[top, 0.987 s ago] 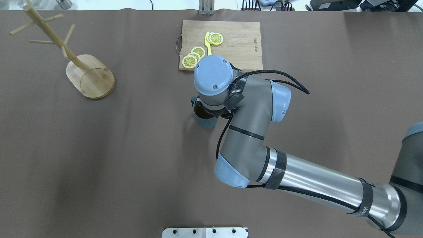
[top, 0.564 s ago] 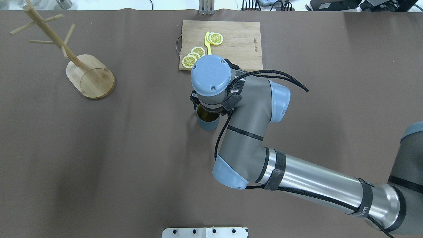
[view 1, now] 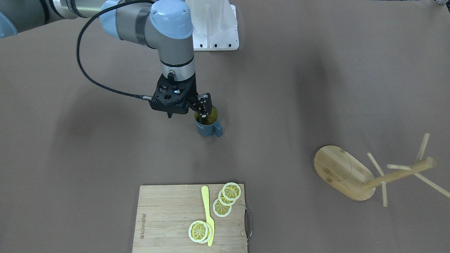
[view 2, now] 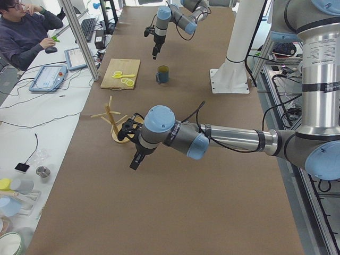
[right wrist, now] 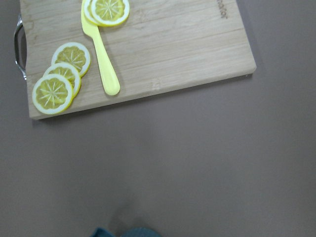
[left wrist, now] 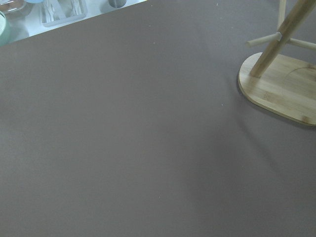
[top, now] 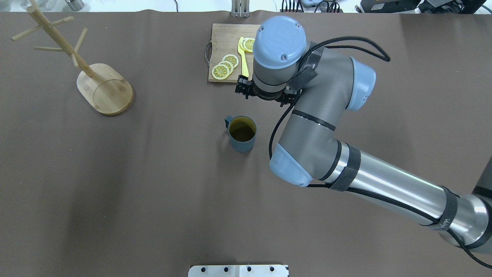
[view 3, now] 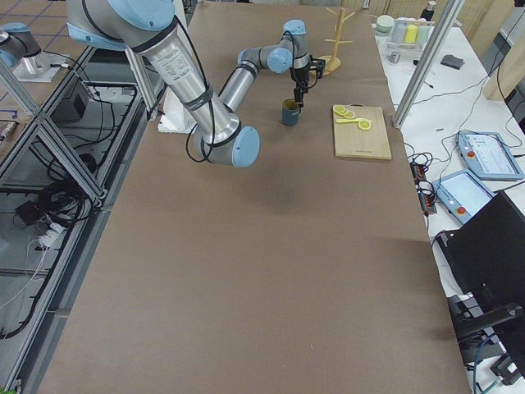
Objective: Hang cup on storage rack
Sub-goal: 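Release the mug and withdraw the right arm while the left arm reaches forward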
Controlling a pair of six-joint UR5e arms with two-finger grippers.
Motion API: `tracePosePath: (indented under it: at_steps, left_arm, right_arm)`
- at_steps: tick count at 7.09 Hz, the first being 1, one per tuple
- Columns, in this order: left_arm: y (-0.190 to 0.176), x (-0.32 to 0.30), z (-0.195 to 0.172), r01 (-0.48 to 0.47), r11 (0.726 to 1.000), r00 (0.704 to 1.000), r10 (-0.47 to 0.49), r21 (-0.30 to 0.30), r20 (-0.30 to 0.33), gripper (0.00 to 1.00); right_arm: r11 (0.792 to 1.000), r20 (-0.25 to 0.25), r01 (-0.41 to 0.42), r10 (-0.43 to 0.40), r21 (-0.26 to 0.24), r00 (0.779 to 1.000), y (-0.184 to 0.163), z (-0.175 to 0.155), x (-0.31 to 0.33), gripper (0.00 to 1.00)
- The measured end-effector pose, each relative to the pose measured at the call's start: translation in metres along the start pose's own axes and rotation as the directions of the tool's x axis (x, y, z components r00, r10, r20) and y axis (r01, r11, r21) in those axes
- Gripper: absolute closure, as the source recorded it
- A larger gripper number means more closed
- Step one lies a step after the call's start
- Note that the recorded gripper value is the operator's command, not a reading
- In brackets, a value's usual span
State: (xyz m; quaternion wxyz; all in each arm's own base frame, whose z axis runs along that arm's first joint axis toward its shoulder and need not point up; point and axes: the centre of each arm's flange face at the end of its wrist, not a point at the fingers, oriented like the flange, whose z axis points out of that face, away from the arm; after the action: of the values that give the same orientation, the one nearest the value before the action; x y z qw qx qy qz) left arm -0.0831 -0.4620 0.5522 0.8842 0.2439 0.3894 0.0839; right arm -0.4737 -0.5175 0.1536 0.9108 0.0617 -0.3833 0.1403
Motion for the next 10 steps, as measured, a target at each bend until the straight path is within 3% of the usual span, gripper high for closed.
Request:
tracePosePath:
  at_steps: [1,3,5,7,10]
  left_arm:
    - [-0.011,0.017,-0.009,0.011,0.999,1.000,-0.010,0.052,-0.029,0.01]
    - [-0.037,0.073,-0.012,0.033,0.988,0.985,-0.006,0.153,-0.174,0.01]
    - [-0.062,0.135,-0.003,0.023,0.979,0.956,0.037,0.201,-0.292,0.01]
    - [-0.085,0.184,0.018,-0.002,0.976,0.943,0.074,0.216,-0.324,0.01]
    - [-0.124,0.300,0.101,-0.107,0.963,0.928,0.186,0.248,-0.323,0.02]
  right_arm:
    - [0.999,-0.007,0.041,-0.041,-0.009,0.999,-0.034,-0.004,0.033,0.00]
    - [0.988,-0.018,0.142,-0.143,-0.055,0.990,-0.100,-0.007,0.120,0.00]
    - [0.973,-0.006,0.216,-0.217,-0.084,0.976,-0.149,-0.007,0.224,0.00]
    - [0.956,-0.002,0.275,-0.277,-0.104,0.961,-0.176,-0.006,0.343,0.00]
    - [0.930,-0.035,0.343,-0.350,-0.136,0.936,-0.183,-0.016,0.502,0.00]
